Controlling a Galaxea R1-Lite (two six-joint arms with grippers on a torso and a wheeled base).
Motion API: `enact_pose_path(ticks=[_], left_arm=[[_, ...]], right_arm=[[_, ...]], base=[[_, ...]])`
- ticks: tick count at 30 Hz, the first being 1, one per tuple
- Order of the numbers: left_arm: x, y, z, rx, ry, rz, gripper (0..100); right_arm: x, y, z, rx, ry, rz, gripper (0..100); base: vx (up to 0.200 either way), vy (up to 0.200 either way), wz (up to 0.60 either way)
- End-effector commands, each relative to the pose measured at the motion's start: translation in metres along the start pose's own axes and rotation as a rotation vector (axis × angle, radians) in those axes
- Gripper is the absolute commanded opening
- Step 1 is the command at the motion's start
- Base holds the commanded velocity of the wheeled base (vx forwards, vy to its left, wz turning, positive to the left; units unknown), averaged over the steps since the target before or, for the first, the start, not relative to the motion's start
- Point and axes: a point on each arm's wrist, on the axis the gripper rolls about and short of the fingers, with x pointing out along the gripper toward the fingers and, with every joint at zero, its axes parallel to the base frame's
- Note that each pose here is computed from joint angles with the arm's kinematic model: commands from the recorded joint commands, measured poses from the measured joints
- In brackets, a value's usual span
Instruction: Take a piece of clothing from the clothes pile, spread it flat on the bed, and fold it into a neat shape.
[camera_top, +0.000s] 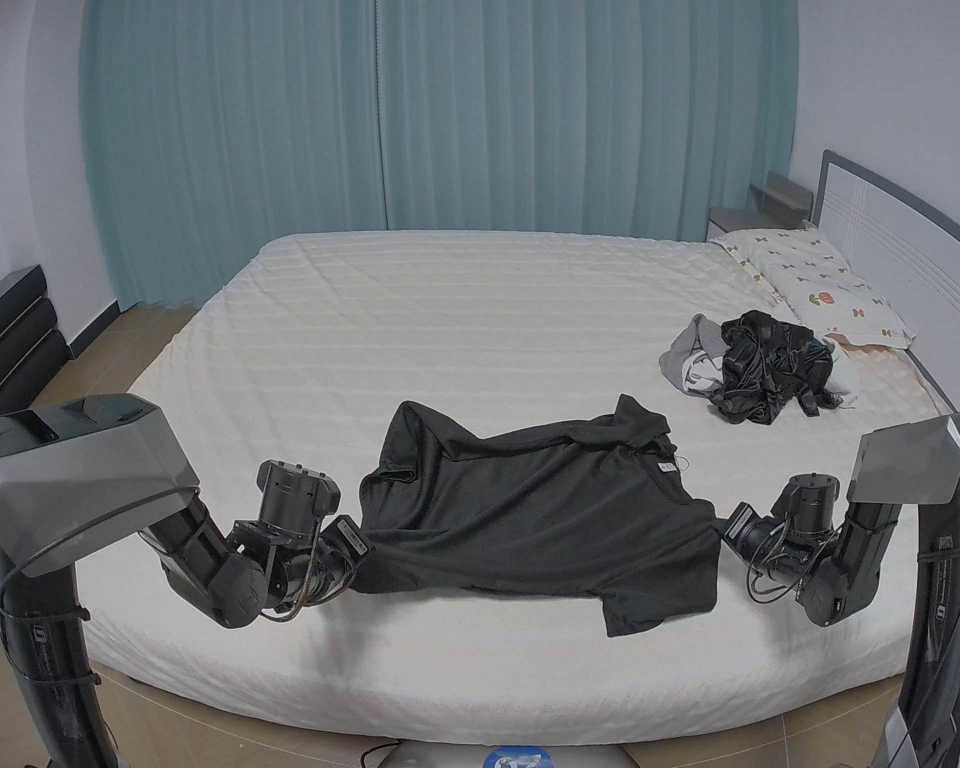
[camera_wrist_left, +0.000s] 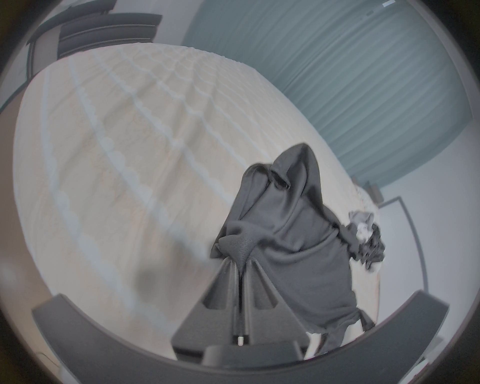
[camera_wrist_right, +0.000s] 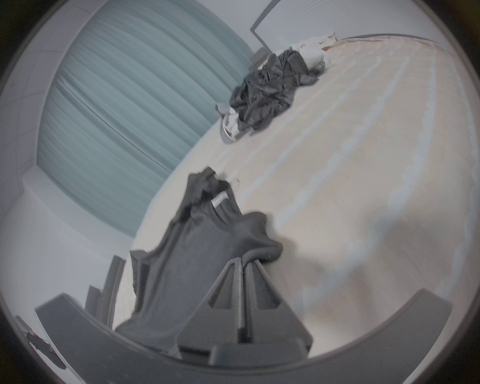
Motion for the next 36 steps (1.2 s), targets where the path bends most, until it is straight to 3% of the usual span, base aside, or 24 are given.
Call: enact_pose_path(ticks=[1,6,12,13,19,24,27,36], left_arm=[[0.019,0.002,0.008,-0.072,-0.035,-0.012,0],[0.030,0.003,0.009,-0.116,-0.058,-0.040,0],[0.038,0.006,0.004,-0.112,-0.053,-0.036,0],[0.038,0.006,0.004,-0.112,-0.053,-0.036,0],[0.039,0.008,0.003,-0.115,-0.052,-0.032,0],[0.040,0.009,0.005,-0.120,-0.053,-0.030,0],[0.040,0.009,0.005,-0.120,-0.053,-0.030,0],[0.040,0.009,0.005,-0.118,-0.052,-0.031,0]], right_arm=[[0.016,0.002,0.005,0.048,-0.076,0.034,0],[0.030,0.000,0.001,0.066,-0.153,0.055,0],[0.041,-0.009,-0.007,0.065,-0.156,0.054,0],[0.041,-0.009,-0.008,0.064,-0.156,0.054,100],[0.026,-0.010,-0.009,0.038,-0.132,0.027,100],[-0.015,0.006,-0.003,0.017,-0.042,0.085,100],[-0.024,0.007,-0.014,0.012,0.048,0.109,100],[-0.031,0.013,-0.057,-0.027,0.202,0.105,100]], base=[[0.000,0.000,0.00],[0.000,0.000,0.00],[0.000,0.000,0.00],[0.000,0.000,0.00],[0.000,0.000,0.00],[0.000,0.000,0.00],[0.000,0.000,0.00],[0.000,0.000,0.00]])
